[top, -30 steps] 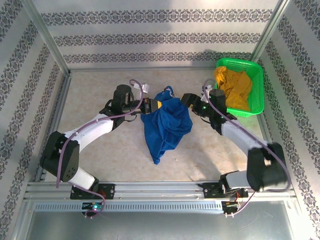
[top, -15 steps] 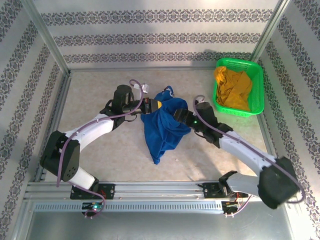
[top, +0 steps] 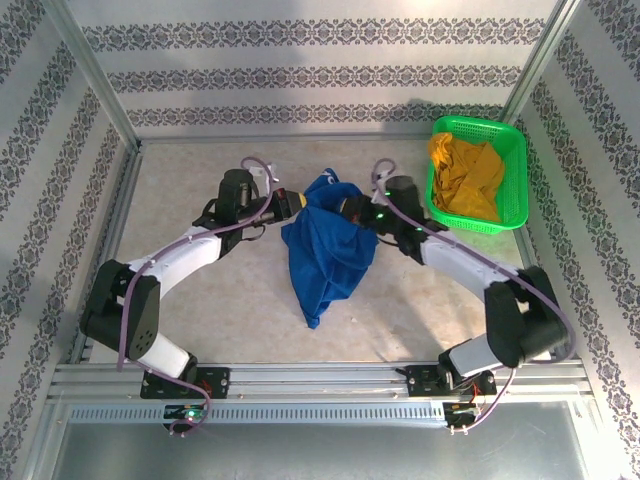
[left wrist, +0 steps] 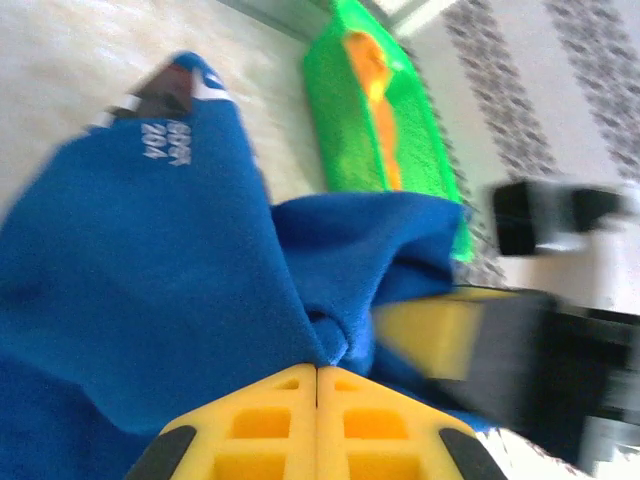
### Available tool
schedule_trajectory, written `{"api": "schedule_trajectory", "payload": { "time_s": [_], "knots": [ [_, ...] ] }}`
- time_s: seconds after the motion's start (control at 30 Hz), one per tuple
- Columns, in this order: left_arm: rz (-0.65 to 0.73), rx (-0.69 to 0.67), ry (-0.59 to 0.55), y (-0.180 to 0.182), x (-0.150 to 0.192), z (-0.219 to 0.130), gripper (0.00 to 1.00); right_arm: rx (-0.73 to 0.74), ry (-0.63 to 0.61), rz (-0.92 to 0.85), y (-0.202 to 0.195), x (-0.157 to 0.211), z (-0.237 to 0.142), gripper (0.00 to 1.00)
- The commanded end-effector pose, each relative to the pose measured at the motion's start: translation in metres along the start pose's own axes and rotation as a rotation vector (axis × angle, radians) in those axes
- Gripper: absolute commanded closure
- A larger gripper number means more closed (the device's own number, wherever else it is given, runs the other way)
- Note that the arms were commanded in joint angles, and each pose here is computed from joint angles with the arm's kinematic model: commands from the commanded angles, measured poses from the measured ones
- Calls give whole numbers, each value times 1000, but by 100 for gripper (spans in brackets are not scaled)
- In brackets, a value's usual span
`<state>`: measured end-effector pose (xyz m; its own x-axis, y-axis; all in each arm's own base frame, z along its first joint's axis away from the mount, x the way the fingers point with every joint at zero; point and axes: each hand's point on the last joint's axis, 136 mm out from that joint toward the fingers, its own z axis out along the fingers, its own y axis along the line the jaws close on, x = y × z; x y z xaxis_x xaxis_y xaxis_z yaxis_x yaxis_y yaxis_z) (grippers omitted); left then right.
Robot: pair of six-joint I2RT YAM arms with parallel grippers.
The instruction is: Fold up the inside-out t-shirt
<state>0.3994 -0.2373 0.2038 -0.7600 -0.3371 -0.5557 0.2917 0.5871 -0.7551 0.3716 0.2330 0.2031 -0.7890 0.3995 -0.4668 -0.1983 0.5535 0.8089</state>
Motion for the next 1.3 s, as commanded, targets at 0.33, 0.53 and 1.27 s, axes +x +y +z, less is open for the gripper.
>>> {"api": "schedule_trajectory", "payload": {
  "time_s": [0.33,0.53,1.27],
  "knots": [
    [-38,-41,40,52,-3,36,100,-679,45,-101,138,-18,-41,100],
    [57,77,-101,-25,-34,-29,64,-681,2,-12,115,-28,-31,100],
    [55,0,68,-34,2,13,39,-657,-66,10,119,-41,-19,100]
  ]
}}
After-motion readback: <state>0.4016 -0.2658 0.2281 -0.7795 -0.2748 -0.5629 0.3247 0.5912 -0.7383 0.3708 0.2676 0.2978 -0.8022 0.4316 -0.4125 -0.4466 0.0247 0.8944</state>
